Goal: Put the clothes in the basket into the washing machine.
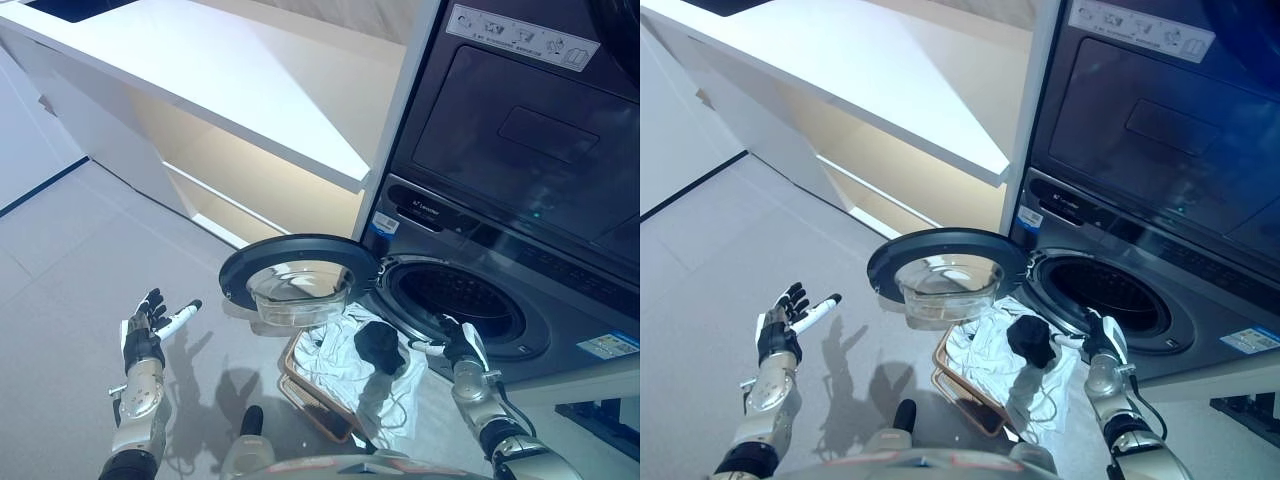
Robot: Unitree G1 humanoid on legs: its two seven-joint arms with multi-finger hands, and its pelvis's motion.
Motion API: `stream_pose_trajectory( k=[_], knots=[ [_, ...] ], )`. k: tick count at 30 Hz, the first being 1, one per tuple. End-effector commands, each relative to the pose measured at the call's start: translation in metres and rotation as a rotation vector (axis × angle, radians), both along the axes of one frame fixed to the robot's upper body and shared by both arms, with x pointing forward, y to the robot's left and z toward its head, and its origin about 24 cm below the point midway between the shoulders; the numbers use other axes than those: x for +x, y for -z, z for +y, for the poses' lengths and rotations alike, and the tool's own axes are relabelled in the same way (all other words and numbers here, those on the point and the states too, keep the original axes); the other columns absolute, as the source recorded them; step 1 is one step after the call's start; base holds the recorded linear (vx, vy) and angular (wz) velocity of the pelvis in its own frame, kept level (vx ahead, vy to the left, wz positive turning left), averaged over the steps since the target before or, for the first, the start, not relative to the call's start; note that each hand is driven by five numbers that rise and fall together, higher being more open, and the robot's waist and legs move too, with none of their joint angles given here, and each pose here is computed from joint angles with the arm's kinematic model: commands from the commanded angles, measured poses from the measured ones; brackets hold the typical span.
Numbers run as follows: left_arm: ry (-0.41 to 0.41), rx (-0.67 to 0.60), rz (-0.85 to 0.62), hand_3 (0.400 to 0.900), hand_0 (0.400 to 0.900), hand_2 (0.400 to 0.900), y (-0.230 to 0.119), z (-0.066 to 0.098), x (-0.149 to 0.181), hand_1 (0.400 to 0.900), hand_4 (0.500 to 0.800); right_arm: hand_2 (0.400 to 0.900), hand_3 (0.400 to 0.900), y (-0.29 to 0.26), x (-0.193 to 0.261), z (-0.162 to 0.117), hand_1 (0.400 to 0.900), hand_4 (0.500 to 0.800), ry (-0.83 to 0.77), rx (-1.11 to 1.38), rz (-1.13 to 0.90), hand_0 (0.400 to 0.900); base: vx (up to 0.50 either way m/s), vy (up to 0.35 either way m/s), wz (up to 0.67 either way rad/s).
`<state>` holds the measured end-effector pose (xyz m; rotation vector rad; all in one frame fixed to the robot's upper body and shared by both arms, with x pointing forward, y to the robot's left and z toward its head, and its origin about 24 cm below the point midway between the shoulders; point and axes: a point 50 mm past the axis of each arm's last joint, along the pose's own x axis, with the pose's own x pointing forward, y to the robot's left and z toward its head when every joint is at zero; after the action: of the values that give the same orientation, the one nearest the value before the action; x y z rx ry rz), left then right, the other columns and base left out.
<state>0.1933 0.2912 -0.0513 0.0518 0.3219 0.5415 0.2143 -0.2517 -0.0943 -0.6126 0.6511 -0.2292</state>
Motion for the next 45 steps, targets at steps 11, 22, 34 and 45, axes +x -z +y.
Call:
stream_pose_trajectory(
  k=[11,22,34,45],
  knots=[
    [-0.005,0.135,-0.164,0.9,0.9,0.9,-0.038,0.015,0.022,0.9,0.8,0.9,0.9,-0.027,0.029,-0.01,0.9,0.8,-0.013,-0.051,-0.145,0.9,-0.006,-0.001,0.01],
    [0.071,0.093,-0.38,0.9,0.9,0.9,-0.074,-0.004,0.039,0.9,0.8,0.9,0.9,-0.049,0.062,-0.018,0.9,0.8,-0.048,-0.136,-0.131,0.9,-0.09,0.033,0.08],
    [0.181,0.048,-0.62,0.9,0.9,0.9,-0.121,-0.027,0.053,0.9,0.8,0.9,0.9,-0.139,0.124,-0.048,0.9,0.8,0.122,-0.251,-0.378,0.9,-0.094,0.069,-0.09],
    [0.224,0.079,-0.802,0.9,0.9,0.9,-0.164,-0.036,0.055,0.9,0.8,0.9,0.9,-0.22,0.147,-0.079,0.9,0.8,0.215,-0.426,-0.514,0.9,-0.038,0.029,-0.07]
  ],
)
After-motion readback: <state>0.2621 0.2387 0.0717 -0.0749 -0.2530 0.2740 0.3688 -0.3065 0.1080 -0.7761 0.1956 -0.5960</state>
